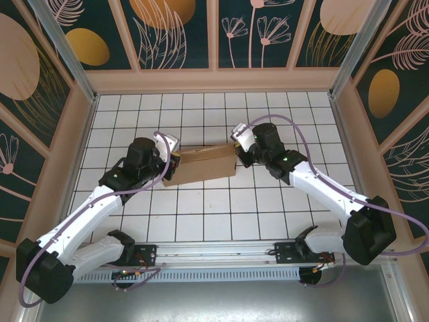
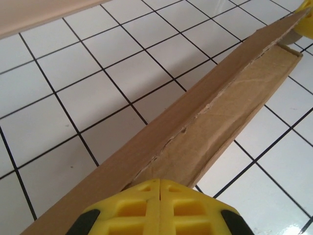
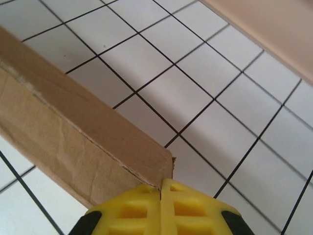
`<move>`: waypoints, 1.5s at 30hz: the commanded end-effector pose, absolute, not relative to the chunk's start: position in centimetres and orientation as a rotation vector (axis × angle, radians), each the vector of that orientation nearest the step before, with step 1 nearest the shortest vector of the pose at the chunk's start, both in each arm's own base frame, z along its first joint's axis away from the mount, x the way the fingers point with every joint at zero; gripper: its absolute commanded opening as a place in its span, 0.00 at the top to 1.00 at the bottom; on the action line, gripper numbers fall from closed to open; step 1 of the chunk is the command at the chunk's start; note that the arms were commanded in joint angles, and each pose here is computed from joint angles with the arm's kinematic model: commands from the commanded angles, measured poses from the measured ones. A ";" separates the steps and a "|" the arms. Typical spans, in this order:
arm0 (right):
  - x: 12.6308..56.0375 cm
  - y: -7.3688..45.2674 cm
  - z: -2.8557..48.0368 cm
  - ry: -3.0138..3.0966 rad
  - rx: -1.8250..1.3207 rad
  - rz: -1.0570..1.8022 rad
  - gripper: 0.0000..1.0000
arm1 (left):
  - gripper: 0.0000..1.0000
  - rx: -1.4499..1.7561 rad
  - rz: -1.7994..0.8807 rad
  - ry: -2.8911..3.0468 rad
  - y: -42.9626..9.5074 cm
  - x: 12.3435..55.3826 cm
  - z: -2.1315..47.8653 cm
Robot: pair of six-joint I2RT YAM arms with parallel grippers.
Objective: Fold the paper box
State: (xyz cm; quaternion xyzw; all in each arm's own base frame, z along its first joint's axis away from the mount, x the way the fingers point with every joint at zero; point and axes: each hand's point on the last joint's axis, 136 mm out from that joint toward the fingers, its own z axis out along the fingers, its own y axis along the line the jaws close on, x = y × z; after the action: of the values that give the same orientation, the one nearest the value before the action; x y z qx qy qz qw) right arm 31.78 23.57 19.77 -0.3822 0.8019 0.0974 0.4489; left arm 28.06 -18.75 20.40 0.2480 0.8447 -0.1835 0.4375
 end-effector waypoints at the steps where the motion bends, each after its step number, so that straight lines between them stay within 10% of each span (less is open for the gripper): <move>1: 33.1 22.4 21.2 2.104 -0.659 0.239 1.00 | 0.99 0.531 -0.520 2.146 -19.0 27.8 21.2; 45: 33.4 24.6 19.9 2.664 -0.051 0.957 1.00 | 1.00 0.291 -0.813 2.283 -21.4 27.5 20.8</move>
State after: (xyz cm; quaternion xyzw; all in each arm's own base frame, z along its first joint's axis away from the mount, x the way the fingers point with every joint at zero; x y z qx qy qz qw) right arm 34.37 24.26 20.53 -0.0351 0.9254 0.3150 0.2080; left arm 27.70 -20.94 20.26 0.1091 0.8863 -0.2975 0.3376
